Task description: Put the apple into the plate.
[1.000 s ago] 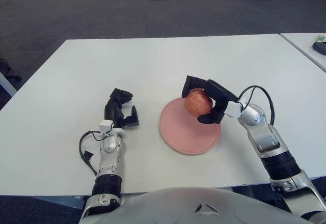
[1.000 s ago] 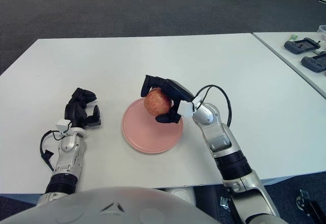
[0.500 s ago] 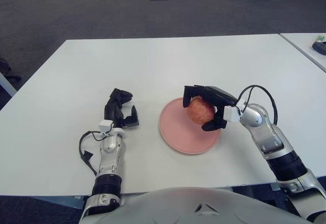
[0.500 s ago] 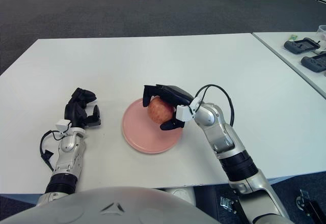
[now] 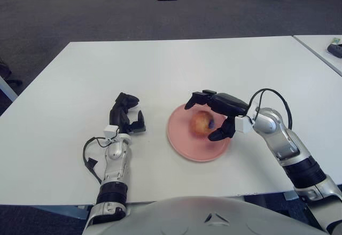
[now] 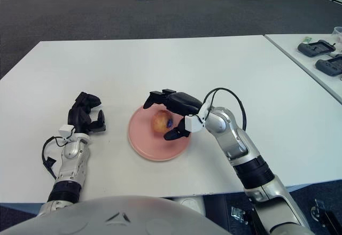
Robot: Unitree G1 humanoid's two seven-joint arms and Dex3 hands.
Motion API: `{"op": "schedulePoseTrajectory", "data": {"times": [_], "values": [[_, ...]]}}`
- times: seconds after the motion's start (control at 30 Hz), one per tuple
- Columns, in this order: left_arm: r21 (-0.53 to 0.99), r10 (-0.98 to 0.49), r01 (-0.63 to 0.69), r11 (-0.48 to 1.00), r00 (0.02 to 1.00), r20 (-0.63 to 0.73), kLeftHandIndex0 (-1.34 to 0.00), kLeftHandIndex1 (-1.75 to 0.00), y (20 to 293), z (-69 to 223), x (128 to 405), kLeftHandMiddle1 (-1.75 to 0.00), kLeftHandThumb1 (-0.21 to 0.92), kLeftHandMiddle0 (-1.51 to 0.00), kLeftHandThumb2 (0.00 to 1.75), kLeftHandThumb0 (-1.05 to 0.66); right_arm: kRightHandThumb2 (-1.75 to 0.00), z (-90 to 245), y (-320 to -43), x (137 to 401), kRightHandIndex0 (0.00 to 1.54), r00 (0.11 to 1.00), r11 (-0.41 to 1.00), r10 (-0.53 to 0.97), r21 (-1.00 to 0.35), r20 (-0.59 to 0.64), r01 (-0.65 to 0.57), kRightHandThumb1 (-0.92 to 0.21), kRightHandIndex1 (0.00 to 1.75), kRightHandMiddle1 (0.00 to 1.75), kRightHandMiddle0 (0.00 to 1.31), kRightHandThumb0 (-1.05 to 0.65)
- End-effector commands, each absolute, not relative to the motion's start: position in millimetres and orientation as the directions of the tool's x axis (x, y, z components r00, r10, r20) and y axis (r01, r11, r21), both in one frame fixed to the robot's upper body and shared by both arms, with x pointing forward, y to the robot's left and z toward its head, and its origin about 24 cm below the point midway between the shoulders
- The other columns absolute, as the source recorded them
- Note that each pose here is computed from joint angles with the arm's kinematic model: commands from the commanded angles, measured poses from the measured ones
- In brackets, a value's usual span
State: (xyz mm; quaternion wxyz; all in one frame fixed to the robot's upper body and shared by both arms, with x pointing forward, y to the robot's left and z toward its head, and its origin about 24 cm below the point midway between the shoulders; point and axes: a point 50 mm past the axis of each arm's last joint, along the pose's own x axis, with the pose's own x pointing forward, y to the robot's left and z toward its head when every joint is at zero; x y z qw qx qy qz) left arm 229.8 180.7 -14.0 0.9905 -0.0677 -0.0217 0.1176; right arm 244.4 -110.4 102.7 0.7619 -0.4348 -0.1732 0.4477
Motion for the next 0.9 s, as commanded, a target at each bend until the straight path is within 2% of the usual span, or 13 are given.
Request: {"op": "schedulePoseTrajectory", "data": {"times": [0.0,0.13,0.27,0.47,0.87], "values": [[-0.127,0.253,-0.263,0.956,0.963,-0.094,-0.65,-1.74,180.8,-35.0,216.0,-1.75,-0.05,-0.9,1.75,-0.01,-0.94,106.2,-111.5,247.4,0.0,0.523,0.201,0.844,-0.831,-0.122,-0.519,-0.47,0.02,0.32,0.0,-0.88],[-0.13,0.258,-0.268,0.955,0.962,-0.092,-0.66,-1.73,180.6,-34.7,216.2,-1.75,-0.06,-0.9,1.75,-0.01,-0.9,106.3,-112.3,246.6,0.0,0.516,0.203,0.848,-0.826,-0.12,-0.526,-0.5,0.0,0.14,0.0,-0.92],[-0.133,0.259,-0.27,0.954,0.962,-0.09,-0.66,-1.74,180.4,-34.6,216.2,-1.75,-0.05,-0.9,1.75,-0.01,-0.87,106.7,-112.4,246.6,0.0,0.514,0.205,0.849,-0.823,-0.12,-0.53,-0.52,0.0,0.04,0.0,-0.95],[-0.137,0.261,-0.272,0.953,0.961,-0.092,-0.65,-1.74,180.0,-34.8,216.3,-1.75,-0.04,-0.88,1.73,-0.01,-0.86,108.1,-112.8,246.0,0.0,0.517,0.213,0.848,-0.82,-0.115,-0.531,-0.53,0.0,0.0,0.0,-0.98],[-0.14,0.254,-0.264,0.954,0.963,-0.085,-0.65,-1.75,179.7,-34.6,216.1,-1.75,-0.05,-0.89,1.74,-0.01,-0.74,109.9,-114.5,244.3,0.0,0.536,0.257,0.84,-0.81,-0.084,-0.528,-0.64,0.0,0.0,0.0,-1.04]]}}
